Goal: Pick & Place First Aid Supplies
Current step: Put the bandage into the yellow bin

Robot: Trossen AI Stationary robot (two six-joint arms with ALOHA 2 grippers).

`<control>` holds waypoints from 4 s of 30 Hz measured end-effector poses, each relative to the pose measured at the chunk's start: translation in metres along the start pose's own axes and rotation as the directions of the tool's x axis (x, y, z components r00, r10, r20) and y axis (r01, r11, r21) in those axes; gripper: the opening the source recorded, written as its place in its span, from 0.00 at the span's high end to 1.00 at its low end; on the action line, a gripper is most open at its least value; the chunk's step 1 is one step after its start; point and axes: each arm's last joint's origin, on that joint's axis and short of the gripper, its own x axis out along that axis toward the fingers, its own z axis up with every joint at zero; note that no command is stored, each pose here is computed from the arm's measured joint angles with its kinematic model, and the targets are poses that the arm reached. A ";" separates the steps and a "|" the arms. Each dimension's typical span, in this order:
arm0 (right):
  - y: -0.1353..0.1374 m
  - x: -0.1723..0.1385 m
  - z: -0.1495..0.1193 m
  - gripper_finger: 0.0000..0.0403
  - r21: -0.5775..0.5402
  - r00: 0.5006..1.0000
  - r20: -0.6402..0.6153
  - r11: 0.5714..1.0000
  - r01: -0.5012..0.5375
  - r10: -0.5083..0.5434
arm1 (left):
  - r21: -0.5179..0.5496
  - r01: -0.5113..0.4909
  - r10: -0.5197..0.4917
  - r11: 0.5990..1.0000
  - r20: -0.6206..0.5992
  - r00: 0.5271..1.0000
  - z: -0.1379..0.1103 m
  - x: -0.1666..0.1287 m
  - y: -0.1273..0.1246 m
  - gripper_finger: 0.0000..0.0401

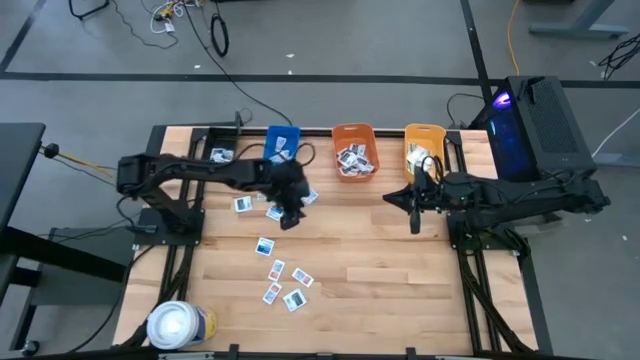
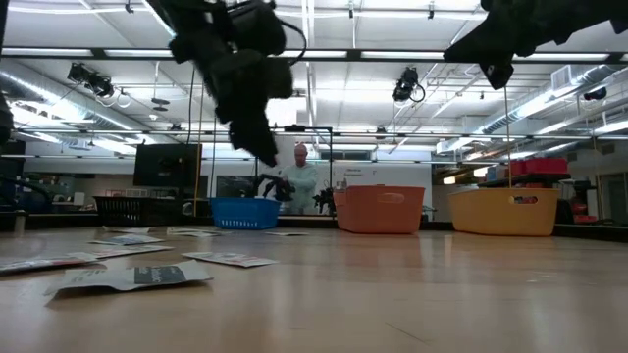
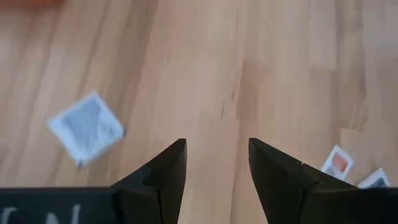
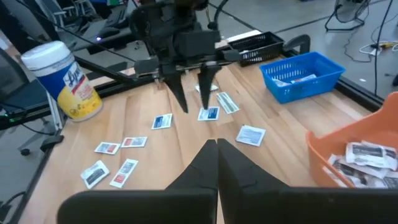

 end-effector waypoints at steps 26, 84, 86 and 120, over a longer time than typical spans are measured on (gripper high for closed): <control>0.005 0.024 0.003 1.00 0.056 0.999 0.044 0.998 -0.015 0.013 | -0.386 -0.429 0.368 0.817 -0.224 0.902 -0.090 -0.025 0.066 0.56; 0.006 0.024 0.006 1.00 0.061 0.997 0.078 0.998 -0.024 0.019 | -0.362 -0.457 0.305 0.812 -0.405 0.862 -0.110 0.001 0.093 0.89; 0.006 0.024 0.006 1.00 0.061 0.997 0.078 0.998 -0.024 0.019 | -0.361 -0.457 0.305 0.813 -0.404 0.862 -0.110 0.001 0.092 0.90; 0.005 0.024 0.007 1.00 0.064 0.996 0.091 0.998 -0.003 -0.003 | -0.382 -0.315 0.290 0.869 -0.124 0.949 -0.079 -0.043 0.066 1.00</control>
